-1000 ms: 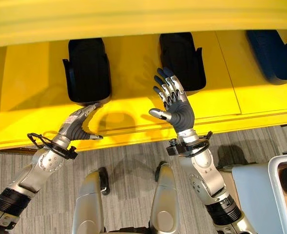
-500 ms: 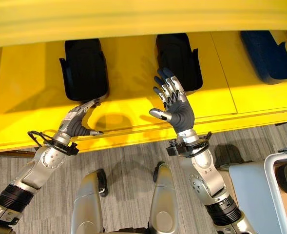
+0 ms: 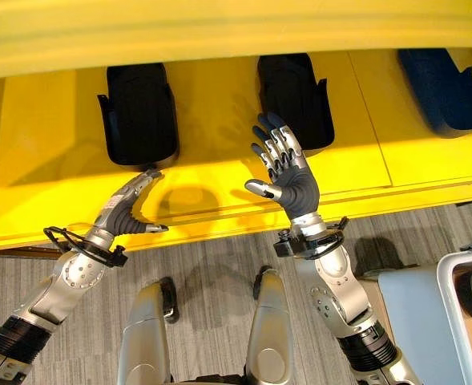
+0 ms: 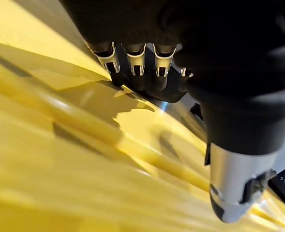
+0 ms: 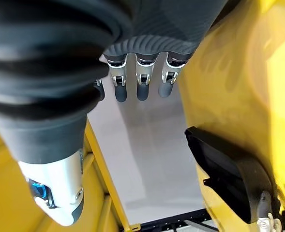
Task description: Move parts from the plastic box to the shelf.
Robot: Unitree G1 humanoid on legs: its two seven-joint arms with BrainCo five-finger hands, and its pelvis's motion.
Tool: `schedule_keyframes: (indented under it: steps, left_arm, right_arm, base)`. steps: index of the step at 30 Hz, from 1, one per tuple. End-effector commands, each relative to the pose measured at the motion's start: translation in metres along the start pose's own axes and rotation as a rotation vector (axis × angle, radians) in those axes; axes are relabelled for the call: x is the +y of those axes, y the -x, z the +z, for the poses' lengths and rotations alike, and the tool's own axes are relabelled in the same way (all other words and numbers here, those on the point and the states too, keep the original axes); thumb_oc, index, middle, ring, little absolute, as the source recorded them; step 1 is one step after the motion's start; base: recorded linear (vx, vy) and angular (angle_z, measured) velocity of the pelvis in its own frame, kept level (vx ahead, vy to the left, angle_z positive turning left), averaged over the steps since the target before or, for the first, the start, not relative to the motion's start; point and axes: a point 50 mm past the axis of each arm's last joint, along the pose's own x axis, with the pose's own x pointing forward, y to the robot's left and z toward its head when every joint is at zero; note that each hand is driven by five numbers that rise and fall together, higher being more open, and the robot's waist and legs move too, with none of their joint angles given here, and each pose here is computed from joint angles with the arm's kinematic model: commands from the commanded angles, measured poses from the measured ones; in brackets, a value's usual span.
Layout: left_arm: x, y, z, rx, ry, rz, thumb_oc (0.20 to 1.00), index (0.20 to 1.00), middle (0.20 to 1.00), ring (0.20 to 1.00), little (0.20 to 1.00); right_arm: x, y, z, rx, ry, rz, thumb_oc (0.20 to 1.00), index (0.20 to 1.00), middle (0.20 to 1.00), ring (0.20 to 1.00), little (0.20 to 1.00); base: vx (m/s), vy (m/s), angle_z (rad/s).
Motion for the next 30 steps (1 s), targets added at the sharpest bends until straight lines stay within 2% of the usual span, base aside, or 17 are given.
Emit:
schedule_keyframes:
  steps: [1, 2, 6, 7, 8, 9, 11, 12, 14, 16, 22, 30]
  left_arm:
    - [-0.019, 0.023, 0.004, -0.009, 0.185, -0.14, 1.0, 1.0, 1.0, 1.0, 1.0]
    - [-0.019, 0.023, 0.004, -0.009, 0.185, -0.14, 1.0, 1.0, 1.0, 1.0, 1.0]
    - [-0.036, 0.039, -0.003, 0.068, 0.446, -0.211, 1.0, 1.0, 1.0, 1.0, 1.0]
    - [-0.036, 0.039, -0.003, 0.068, 0.447, -0.212, 1.0, 1.0, 1.0, 1.0, 1.0]
    - [-0.041, 0.043, -0.004, 0.086, 0.552, -0.22, 1.0, 1.0, 1.0, 1.0, 1.0]
    - [-0.041, 0.043, -0.003, 0.086, 0.554, -0.22, 1.0, 1.0, 1.0, 1.0, 1.0]
    - [-0.045, 0.046, 0.0, 0.092, 0.728, -0.197, 1.0, 1.0, 1.0, 1.0, 1.0]
    - [-0.045, 0.046, 0.0, 0.093, 0.729, -0.198, 1.0, 1.0, 1.0, 1.0, 1.0]
    - [-0.052, 0.05, -0.003, 0.128, 0.883, -0.172, 1.0, 1.0, 1.0, 1.0, 1.0]
    - [-0.054, 0.052, -0.004, 0.144, 0.95, -0.161, 1.0, 1.0, 1.0, 1.0, 1.0]
    - [-0.058, 0.058, -0.004, 0.151, 1.088, -0.099, 1.0, 1.0, 1.0, 1.0, 1.0]
    - [-0.059, 0.055, -0.002, 0.13, 1.128, -0.063, 1.0, 1.0, 1.0, 1.0, 1.0]
  right_arm:
    - [0.012, -0.005, 0.012, -0.094, -0.056, 0.052, 1.0, 1.0, 1.0, 1.0, 1.0]
    - [0.012, -0.005, 0.012, -0.094, -0.056, 0.052, 1.0, 1.0, 1.0, 1.0, 1.0]
    - [0.013, -0.004, 0.01, -0.08, -0.043, 0.078, 1.0, 1.0, 1.0, 1.0, 1.0]
    - [0.013, -0.004, 0.01, -0.079, -0.043, 0.078, 1.0, 1.0, 1.0, 1.0, 1.0]
    - [0.012, -0.003, 0.01, -0.076, -0.033, 0.084, 1.0, 1.0, 1.0, 1.0, 1.0]
    - [0.012, -0.003, 0.01, -0.076, -0.032, 0.084, 1.0, 1.0, 1.0, 1.0, 1.0]
    - [0.009, 0.0, 0.01, -0.071, -0.009, 0.078, 1.0, 1.0, 1.0, 1.0, 1.0]
    - [0.009, 0.0, 0.01, -0.07, -0.009, 0.078, 1.0, 1.0, 1.0, 1.0, 1.0]
    - [0.007, 0.004, 0.008, -0.057, 0.004, 0.081, 1.0, 1.0, 1.0, 1.0, 1.0]
    - [0.007, 0.005, 0.007, -0.046, 0.011, 0.084, 1.0, 1.0, 1.0, 1.0, 1.0]
    - [-0.002, 0.025, 0.001, 0.039, 0.028, 0.094, 1.0, 1.0, 1.0, 1.0, 1.0]
    - [-0.007, 0.034, -0.001, 0.083, 0.066, 0.105, 1.0, 1.0, 1.0, 1.0, 1.0]
  base:
    - [0.0, 0.0, 0.0]
    - [0.03, -0.039, 0.01]
    - [0.02, -0.023, 0.0]
    - [0.04, -0.053, -0.02]
    - [0.03, -0.033, -0.05]
    - [0.04, -0.054, -0.09]
    - [0.04, -0.06, -0.12]
    - [0.04, -0.054, -0.11]
    - [0.03, -0.064, -0.14]
    - [0.03, -0.086, -0.16]
    - [0.03, -0.177, -0.3]
    - [0.03, -0.243, -0.23]
